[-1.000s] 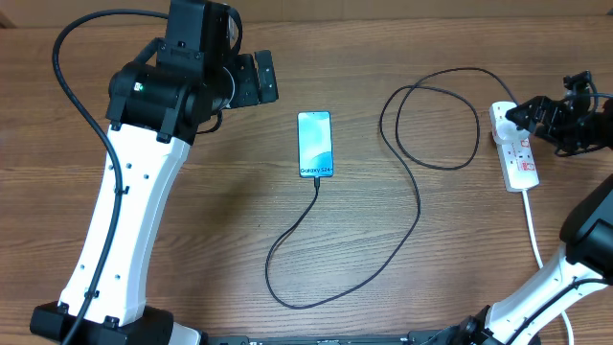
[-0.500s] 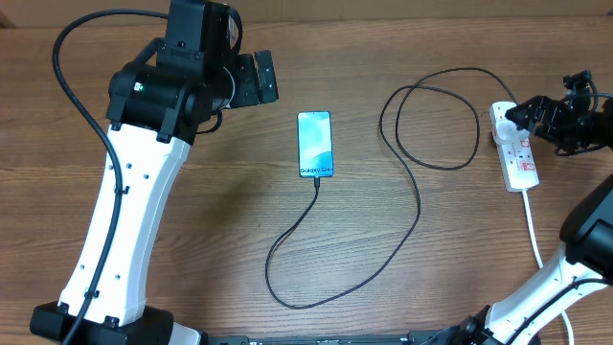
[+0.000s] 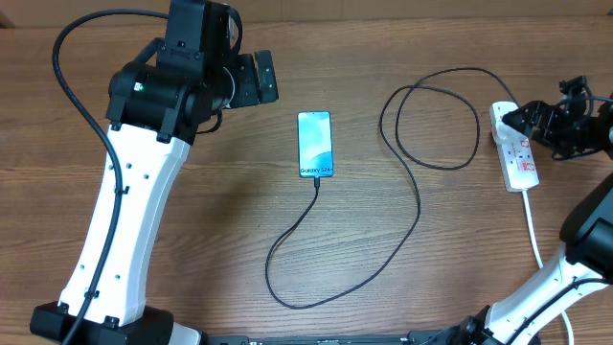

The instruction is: Plug charger to phone and switch on socket

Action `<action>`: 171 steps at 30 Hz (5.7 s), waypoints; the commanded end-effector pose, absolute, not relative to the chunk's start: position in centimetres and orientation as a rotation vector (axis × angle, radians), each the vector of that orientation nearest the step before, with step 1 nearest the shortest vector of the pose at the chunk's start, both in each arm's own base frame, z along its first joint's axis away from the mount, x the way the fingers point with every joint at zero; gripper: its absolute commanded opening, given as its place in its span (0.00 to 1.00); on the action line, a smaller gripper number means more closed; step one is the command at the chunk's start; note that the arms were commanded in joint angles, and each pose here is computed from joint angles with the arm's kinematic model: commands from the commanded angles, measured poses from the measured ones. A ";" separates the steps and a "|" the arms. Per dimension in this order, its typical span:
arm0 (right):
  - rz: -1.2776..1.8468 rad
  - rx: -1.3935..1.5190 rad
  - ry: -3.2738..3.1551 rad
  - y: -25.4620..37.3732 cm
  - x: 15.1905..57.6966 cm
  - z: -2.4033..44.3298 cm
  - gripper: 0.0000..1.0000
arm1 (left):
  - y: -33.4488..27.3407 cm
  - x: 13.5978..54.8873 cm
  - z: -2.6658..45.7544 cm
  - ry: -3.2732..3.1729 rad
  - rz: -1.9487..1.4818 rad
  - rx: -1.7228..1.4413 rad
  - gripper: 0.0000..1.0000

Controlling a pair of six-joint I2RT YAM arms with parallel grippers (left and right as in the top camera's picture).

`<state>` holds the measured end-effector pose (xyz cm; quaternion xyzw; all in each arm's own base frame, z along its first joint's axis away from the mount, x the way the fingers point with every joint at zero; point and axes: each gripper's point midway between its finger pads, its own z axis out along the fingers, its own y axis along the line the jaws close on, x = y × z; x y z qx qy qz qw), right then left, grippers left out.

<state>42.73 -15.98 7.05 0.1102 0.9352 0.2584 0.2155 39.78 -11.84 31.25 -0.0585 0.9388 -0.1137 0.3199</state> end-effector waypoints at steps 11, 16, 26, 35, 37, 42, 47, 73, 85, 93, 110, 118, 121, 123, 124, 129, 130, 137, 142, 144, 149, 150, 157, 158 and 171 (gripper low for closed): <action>0.718 0.296 2.598 -15.5 42.4 7.1 1.00 | -11.8 40.0 31.4 2.464 -0.292 -0.136 1.00; 0.720 0.298 2.599 -15.5 42.4 7.1 1.00 | -11.8 40.0 31.4 2.464 -0.292 -0.136 1.00; 0.718 0.292 2.598 -15.4 42.5 7.1 1.00 | -11.8 40.0 31.4 2.464 -0.292 -0.136 1.00; 0.678 0.250 2.637 -14.4 42.8 6.7 1.00 | -11.8 40.0 31.4 2.464 -0.292 -0.136 1.00; 0.645 0.246 2.660 -14.4 42.8 6.4 1.00 | -11.8 40.0 31.4 2.464 -0.292 -0.136 0.99; 0.617 0.256 2.682 -14.7 42.5 6.1 1.00 | -11.8 40.0 31.4 2.464 -0.292 -0.136 1.00; 0.618 0.259 2.686 -14.7 42.4 6.1 1.00 | -11.8 40.0 31.4 2.464 -0.292 -0.136 0.99; 0.604 0.258 2.689 -14.8 42.5 5.9 1.00 | -11.8 40.0 31.4 2.464 -0.292 -0.136 0.99; 0.610 0.262 2.695 -14.8 42.4 5.1 1.00 | -11.8 40.0 31.4 2.464 -0.292 -0.136 1.00; 0.654 0.272 2.701 -14.4 42.3 4.5 1.00 | -11.8 40.0 31.4 2.464 -0.292 -0.136 0.99; 0.653 0.271 2.701 -14.4 42.3 4.5 1.00 | -11.8 40.0 31.4 2.464 -0.292 -0.136 1.00; 0.668 0.280 2.714 -14.0 41.6 3.4 1.00 | -11.8 40.0 31.4 2.464 -0.292 -0.136 1.00; 0.672 0.283 2.718 -13.9 41.5 3.2 1.00 | -11.8 40.0 31.4 2.464 -0.292 -0.136 1.00; 0.671 0.283 2.717 -13.9 41.5 3.2 1.00 | -11.8 40.0 31.4 2.464 -0.292 -0.136 0.99; 0.671 0.283 2.717 -13.9 41.5 3.2 1.00 | -11.8 40.0 31.4 2.464 -0.292 -0.136 1.00; 0.681 0.288 2.714 -13.8 41.5 3.3 1.00 | -11.8 40.0 31.4 2.464 -0.292 -0.136 0.99; 0.687 0.287 2.711 -13.8 41.5 3.3 1.00 | -11.8 40.0 31.4 2.464 -0.292 -0.136 0.99; 0.772 0.285 2.682 -12.7 41.6 3.9 1.00 | -11.8 40.0 31.4 2.464 -0.292 -0.136 1.00; 0.779 0.279 2.688 -12.4 41.6 3.9 1.00 | -11.8 40.0 31.4 2.464 -0.292 -0.136 1.00; 0.784 0.269 2.693 -12.0 41.6 3.9 1.00 | -11.8 40.0 31.4 2.464 -0.292 -0.136 1.00; 0.792 0.231 2.705 -10.7 41.9 3.8 1.00 | -11.8 40.0 31.4 2.464 -0.292 -0.136 1.00; 0.794 0.220 2.708 -10.4 42.0 3.8 1.00 | -11.8 40.0 31.4 2.464 -0.292 -0.136 1.00; 0.785 0.208 2.723 -10.0 42.0 3.7 1.00 | -11.8 40.0 31.4 2.464 -0.292 -0.136 1.00; 0.772 0.210 2.731 -10.2 41.9 3.6 1.00 | -11.8 40.0 31.4 2.464 -0.292 -0.136 1.00; 0.459 0.563 2.814 -15.0 41.8 3.1 1.00 | -11.8 40.0 31.4 2.464 -0.292 -0.136 1.00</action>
